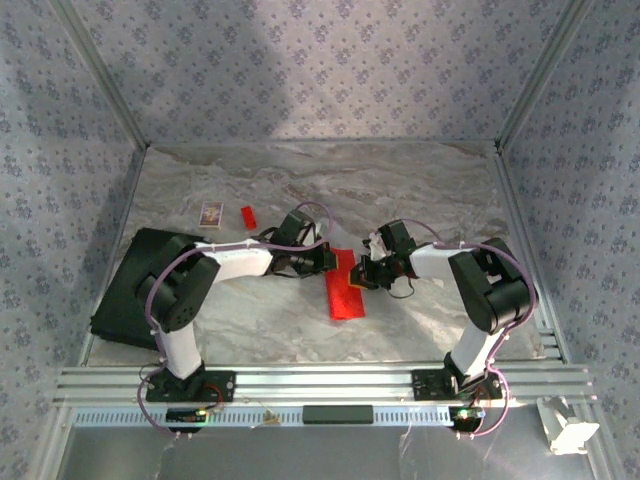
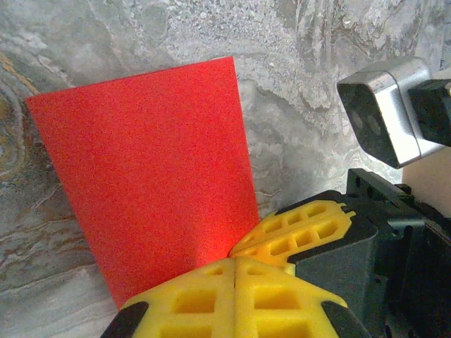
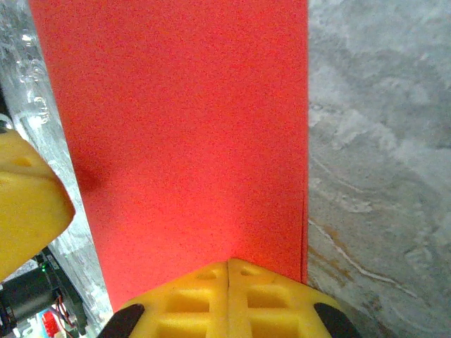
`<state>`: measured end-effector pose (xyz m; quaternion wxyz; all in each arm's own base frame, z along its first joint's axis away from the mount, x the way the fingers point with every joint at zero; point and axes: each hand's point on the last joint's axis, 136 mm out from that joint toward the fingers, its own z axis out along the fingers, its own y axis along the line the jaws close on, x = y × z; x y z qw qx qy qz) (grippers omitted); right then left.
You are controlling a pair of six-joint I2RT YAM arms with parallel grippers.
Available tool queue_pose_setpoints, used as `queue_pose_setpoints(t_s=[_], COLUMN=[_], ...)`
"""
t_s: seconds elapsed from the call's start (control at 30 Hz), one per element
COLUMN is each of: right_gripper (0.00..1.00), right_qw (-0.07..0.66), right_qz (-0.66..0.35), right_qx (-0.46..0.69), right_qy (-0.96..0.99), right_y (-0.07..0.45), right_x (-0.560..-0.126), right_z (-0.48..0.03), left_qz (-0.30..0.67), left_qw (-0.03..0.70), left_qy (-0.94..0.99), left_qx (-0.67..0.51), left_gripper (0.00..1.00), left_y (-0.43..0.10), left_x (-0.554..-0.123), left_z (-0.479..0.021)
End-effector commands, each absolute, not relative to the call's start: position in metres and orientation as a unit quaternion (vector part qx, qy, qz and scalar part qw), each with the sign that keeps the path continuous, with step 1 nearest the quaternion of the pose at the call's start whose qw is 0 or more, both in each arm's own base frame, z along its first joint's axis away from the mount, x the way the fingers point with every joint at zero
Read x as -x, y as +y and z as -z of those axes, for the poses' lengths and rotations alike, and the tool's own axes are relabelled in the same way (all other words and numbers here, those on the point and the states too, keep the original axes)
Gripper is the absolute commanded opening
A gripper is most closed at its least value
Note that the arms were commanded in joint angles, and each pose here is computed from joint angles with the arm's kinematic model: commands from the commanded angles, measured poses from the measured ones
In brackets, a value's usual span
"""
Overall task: Fold a paper plane with a square sheet of paper (pick it up from the middle)
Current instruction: Hold the square sheet of paper at the center of the table, then first fold the square sheet of paper in half at the center of the table.
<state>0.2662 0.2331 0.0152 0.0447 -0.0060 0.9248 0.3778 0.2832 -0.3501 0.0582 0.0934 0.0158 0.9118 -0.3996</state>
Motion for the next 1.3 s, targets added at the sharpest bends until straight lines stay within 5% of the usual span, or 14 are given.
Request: queue_pose_setpoints(t_s=[0.0,0.6,0.93,1.27], right_gripper=[0.00,0.00,0.00,0.00], right_qw=[-0.001,-0.002,-0.001,-0.002], right_qz=[-0.264,-0.262,-0.262,-0.263], right_qx=[-0.040,-0.042,-0.043,-0.041], right_qy=[0.964,0.964,0.964,0.964], right_y=[0.192,0.191,0.191,0.192], right_x=[-0.243,-0.239,-0.239,-0.239], right_z=[0.036,0.038,0.035,0.035], left_qz=[0.421,0.335,0.390,0.371], left_qw=[0.081,0.047,0.089,0.061], left_qy=[0.903,0.941,0.916,0.927], left_qx=[-0.021,-0.011,-0.016,0.000], left_gripper=[0.00,0.00,0.00,0.00], left_y=[-0.356,-0.319,-0.338,-0.331], left_x=[-0.281,-0.264,-0.298,-0.302], left_z=[-0.054,0.016,-0.047,-0.011])
